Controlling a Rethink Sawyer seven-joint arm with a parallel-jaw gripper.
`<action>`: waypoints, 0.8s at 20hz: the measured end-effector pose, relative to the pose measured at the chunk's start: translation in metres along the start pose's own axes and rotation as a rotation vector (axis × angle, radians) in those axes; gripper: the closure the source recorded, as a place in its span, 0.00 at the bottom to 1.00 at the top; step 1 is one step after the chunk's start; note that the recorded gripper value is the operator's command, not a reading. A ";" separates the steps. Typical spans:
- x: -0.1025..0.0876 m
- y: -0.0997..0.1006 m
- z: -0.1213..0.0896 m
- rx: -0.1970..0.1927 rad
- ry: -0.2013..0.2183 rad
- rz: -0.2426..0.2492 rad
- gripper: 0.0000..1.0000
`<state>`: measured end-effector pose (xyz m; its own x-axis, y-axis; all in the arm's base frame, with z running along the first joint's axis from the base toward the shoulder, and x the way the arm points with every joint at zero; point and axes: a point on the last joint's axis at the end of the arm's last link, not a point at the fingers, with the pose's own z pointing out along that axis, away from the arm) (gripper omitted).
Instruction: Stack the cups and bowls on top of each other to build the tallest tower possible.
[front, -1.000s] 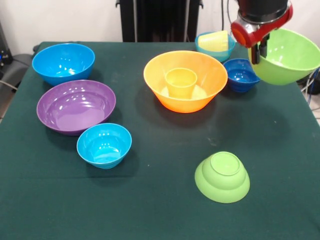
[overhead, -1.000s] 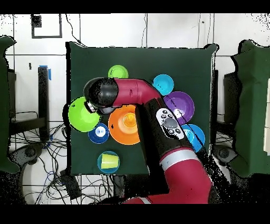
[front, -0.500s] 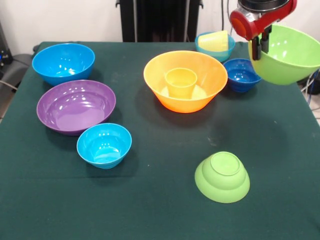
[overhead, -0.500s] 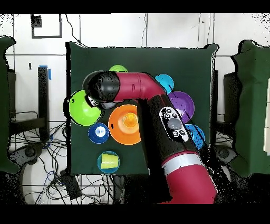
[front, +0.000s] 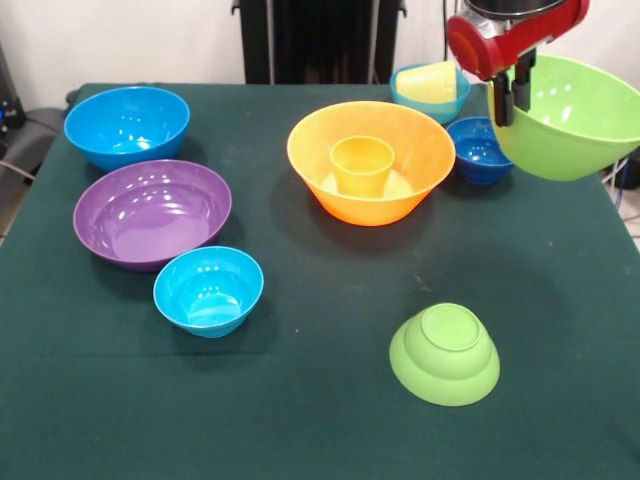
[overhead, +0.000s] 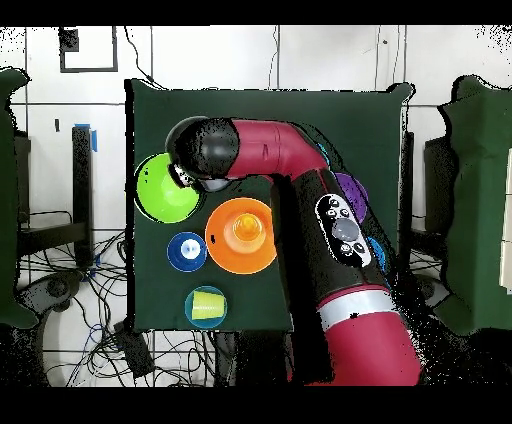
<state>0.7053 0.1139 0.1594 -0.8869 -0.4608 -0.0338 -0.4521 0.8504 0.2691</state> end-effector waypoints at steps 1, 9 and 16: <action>-0.001 -0.002 -0.002 0.003 -0.002 0.001 1.00; -0.006 -0.016 -0.014 0.023 -0.012 0.005 1.00; -0.004 -0.027 -0.020 0.018 0.006 0.017 1.00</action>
<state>0.7228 0.0881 0.1716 -0.8938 -0.4479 -0.0236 -0.4388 0.8624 0.2522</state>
